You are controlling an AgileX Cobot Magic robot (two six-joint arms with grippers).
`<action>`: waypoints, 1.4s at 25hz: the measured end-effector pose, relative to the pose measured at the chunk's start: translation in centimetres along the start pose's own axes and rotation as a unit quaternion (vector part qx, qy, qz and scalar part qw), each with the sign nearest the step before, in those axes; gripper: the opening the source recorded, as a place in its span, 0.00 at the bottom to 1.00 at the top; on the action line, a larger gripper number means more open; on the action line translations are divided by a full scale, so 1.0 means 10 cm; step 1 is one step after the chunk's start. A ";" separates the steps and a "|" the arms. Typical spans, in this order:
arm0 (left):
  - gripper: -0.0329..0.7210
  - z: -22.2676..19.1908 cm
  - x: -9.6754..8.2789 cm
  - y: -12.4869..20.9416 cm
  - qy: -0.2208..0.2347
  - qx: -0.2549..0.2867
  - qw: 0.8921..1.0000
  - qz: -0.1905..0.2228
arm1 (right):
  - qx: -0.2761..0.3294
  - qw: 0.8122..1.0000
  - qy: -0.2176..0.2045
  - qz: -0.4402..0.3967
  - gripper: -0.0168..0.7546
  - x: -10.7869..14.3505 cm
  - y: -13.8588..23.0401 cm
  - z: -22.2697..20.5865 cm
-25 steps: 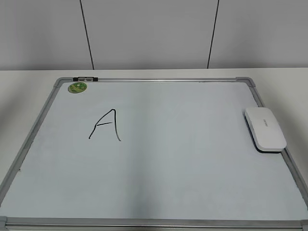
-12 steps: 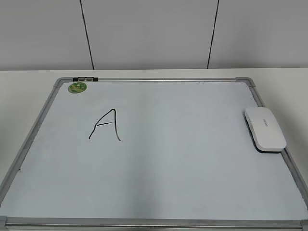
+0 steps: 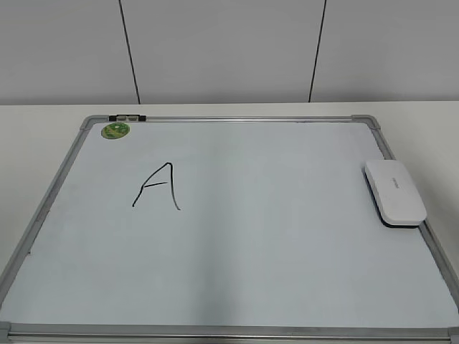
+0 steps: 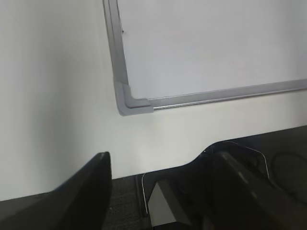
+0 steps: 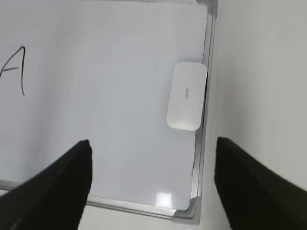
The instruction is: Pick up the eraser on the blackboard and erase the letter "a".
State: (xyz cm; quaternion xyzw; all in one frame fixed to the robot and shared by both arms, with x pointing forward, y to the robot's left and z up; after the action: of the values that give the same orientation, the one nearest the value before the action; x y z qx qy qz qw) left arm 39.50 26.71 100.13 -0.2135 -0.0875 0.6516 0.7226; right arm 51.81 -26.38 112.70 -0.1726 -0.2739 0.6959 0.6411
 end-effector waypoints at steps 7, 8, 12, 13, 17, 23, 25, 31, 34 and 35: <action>0.67 -0.16 0.02 0.37 -0.005 0.017 1.000 0.002 | 0.066 0.998 -0.009 -0.013 0.78 0.02 0.83 -0.14; 0.67 -0.17 0.03 0.42 -0.006 0.016 1.000 0.002 | 0.077 0.997 -0.010 -0.015 0.78 0.02 0.96 -0.17; 0.67 -0.21 0.07 0.56 -0.021 -0.004 1.000 -0.004 | 0.093 0.995 -0.010 -0.019 0.78 0.02 1.40 -0.21; 0.67 -0.21 0.08 0.58 -0.024 -0.013 1.000 -0.006 | 0.087 0.996 -0.009 -0.019 0.78 0.02 1.47 -0.20; 0.67 -0.18 0.09 0.56 -0.032 -0.053 0.998 -0.019 | 0.066 0.998 -0.008 -0.018 0.78 0.01 1.76 -0.22; 0.67 -0.21 0.18 0.53 -0.059 -0.075 0.995 -0.041 | 0.018 0.999 0.019 0.020 0.78 -0.09 2.07 -0.23; 0.67 -0.21 0.19 0.52 -0.061 -0.078 0.994 -0.042 | 0.008 0.999 0.036 0.029 0.78 -0.16 2.14 -0.23; 0.67 -0.21 0.20 0.51 -0.063 -0.081 0.994 -0.043 | 0.036 0.998 0.047 0.009 0.78 -0.22 2.39 -0.38; 0.67 -0.21 0.20 0.51 -0.063 -0.081 0.994 -0.043 | 0.039 0.998 0.057 0.006 0.78 -0.26 2.41 -0.39; 0.67 -0.21 0.20 0.51 -0.063 -0.081 0.994 -0.043 | 0.039 0.997 0.064 0.006 0.78 -0.29 2.41 -0.39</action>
State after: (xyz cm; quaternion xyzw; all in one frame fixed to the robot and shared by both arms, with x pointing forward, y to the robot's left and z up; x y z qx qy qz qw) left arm 36.05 28.53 95.81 -0.2258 -0.1948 0.6228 0.7233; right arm 35.22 -29.27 94.81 -0.1931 -0.2036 0.6971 0.6598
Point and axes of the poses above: a point on each arm's last joint axis where the gripper is mounted, z pointing back along that axis away from the gripper, x along the wrist's bending axis when the last joint is at zero, y = z × x, the point moved 10 cm from there along -z, pointing out along that axis toward the gripper, and after that the axes turned 1 degree about -z, right-handed, at the moved point
